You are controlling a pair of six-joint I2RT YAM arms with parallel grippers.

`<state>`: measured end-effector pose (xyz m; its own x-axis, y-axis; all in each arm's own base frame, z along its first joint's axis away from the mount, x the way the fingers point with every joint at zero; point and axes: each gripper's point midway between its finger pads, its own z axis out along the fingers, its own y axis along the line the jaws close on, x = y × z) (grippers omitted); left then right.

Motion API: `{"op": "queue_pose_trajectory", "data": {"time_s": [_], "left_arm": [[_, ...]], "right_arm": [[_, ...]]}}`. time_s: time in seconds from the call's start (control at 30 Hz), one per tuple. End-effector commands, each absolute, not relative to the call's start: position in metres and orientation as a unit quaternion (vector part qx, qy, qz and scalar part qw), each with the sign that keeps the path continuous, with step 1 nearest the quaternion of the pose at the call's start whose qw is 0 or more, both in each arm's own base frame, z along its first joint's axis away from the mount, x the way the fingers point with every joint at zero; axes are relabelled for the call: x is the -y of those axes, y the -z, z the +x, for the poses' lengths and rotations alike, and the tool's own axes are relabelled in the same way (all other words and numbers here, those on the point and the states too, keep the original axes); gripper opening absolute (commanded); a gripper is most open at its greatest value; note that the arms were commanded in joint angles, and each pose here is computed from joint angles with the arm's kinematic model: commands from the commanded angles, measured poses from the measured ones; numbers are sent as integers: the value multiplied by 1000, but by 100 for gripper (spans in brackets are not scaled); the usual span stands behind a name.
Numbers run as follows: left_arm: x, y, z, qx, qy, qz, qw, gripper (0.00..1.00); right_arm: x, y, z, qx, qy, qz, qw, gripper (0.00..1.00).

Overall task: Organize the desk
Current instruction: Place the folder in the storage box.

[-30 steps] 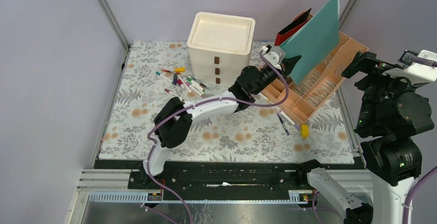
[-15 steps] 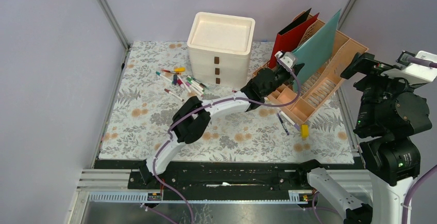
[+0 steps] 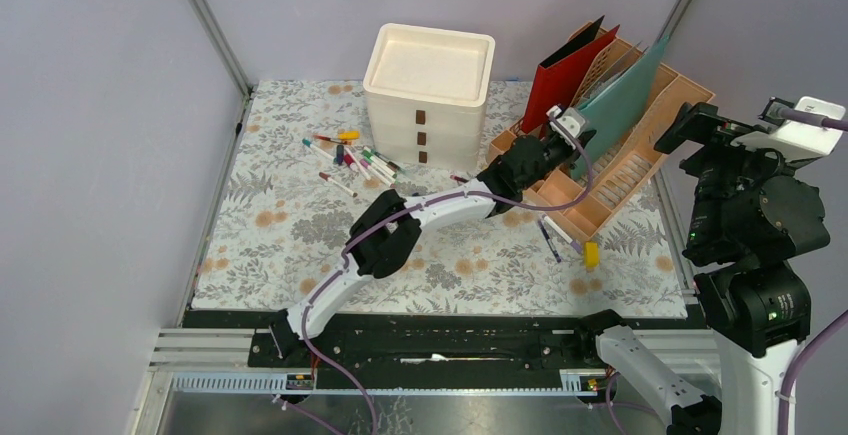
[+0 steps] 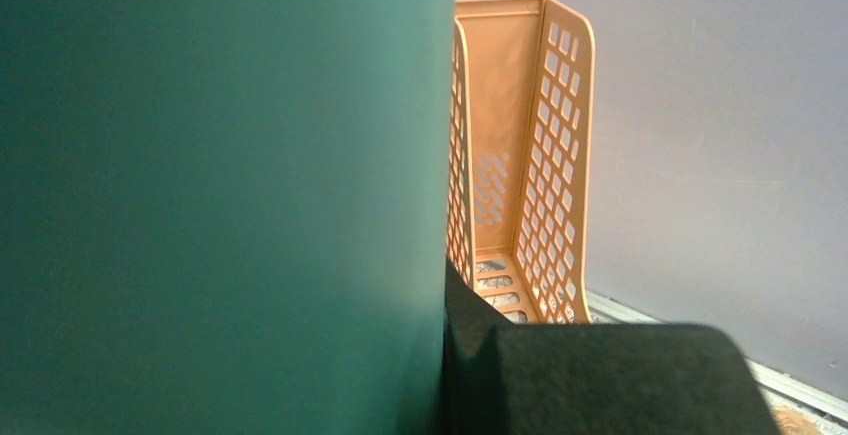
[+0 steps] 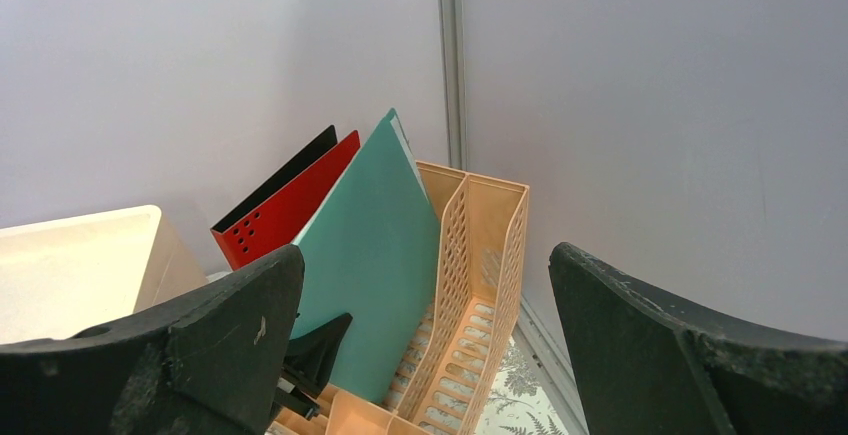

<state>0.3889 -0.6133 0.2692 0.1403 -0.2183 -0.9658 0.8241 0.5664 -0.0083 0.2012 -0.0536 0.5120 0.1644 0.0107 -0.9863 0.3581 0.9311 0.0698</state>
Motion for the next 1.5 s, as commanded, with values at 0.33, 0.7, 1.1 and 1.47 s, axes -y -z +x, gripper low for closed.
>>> {"op": "queue_pose_trajectory", "data": {"time_s": [0.33,0.7,1.1,1.47], "left_arm": [[610,-304,373,-515,380,263,722,48],[579,-372,304,-494,414,282,711,77],[432,-327,253,-568,377,267,681,99],[289,-264,265,-687,376,153,603,99]], "right_arm": [[50,-510,208,-632,106,145,754,100],[41,-497,215,-645,105,114,748,100],[-37,-400,245,-719,41,-157,675,100],[-152,-256,215,-680,-196,-474,524,100]]}}
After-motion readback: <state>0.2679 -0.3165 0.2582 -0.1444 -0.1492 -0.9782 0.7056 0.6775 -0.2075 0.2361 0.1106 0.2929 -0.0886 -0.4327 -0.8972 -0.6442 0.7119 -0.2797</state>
